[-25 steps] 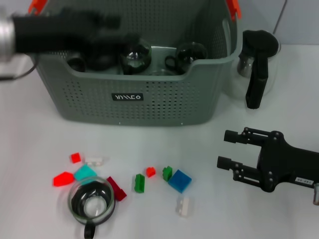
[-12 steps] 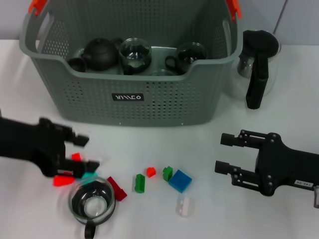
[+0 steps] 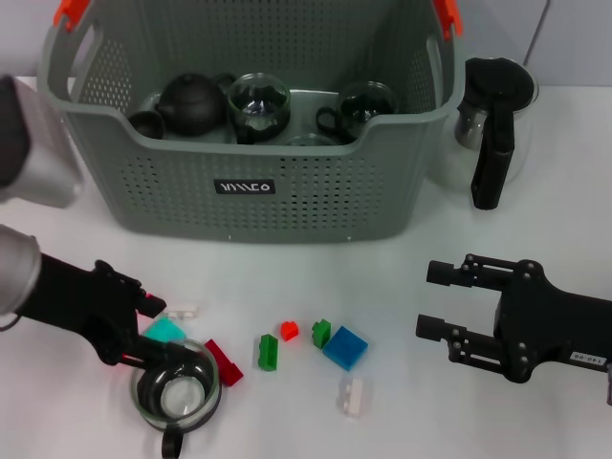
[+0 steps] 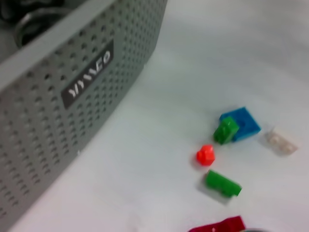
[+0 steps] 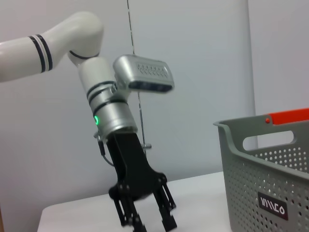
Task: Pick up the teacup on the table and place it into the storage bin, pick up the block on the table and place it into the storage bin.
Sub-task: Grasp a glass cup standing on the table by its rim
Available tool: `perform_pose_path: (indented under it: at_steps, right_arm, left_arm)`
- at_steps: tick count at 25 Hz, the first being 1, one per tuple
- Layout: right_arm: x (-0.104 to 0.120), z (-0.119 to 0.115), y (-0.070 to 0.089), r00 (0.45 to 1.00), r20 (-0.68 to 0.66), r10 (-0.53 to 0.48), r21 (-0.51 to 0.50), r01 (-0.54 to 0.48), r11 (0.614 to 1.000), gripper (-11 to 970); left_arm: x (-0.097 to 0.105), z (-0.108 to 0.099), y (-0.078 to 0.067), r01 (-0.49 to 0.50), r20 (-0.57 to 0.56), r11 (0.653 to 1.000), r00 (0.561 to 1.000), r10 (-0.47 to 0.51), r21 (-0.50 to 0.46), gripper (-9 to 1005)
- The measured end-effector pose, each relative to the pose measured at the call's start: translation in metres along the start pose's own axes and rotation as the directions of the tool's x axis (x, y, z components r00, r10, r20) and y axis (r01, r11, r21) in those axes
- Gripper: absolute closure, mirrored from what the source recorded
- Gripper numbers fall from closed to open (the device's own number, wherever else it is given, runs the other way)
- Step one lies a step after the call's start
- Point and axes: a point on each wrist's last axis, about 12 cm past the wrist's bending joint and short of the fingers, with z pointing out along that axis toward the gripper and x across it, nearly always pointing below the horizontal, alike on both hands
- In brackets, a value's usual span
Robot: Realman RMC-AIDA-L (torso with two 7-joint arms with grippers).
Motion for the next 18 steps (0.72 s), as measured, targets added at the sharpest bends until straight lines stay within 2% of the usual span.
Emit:
perform_pose_path:
  at_steps: [8,18]
  right_arm:
    - [0.0,0.0,0.0,1.0,-0.001,0.0,0.006,0.0,1.0,331]
    - [0.001,0.0,0.0,1.0,-0.001,0.002,0.006,-0.002,1.0,332]
  left_arm:
    - [0.003,0.026,0.006,-0.002,-0.08,1.0,0.997,0.0,-0.023,438]
    - [0.002,0.033,0.006,0.001,-0.117,1.0,0.993,-0.004,-0.021,463]
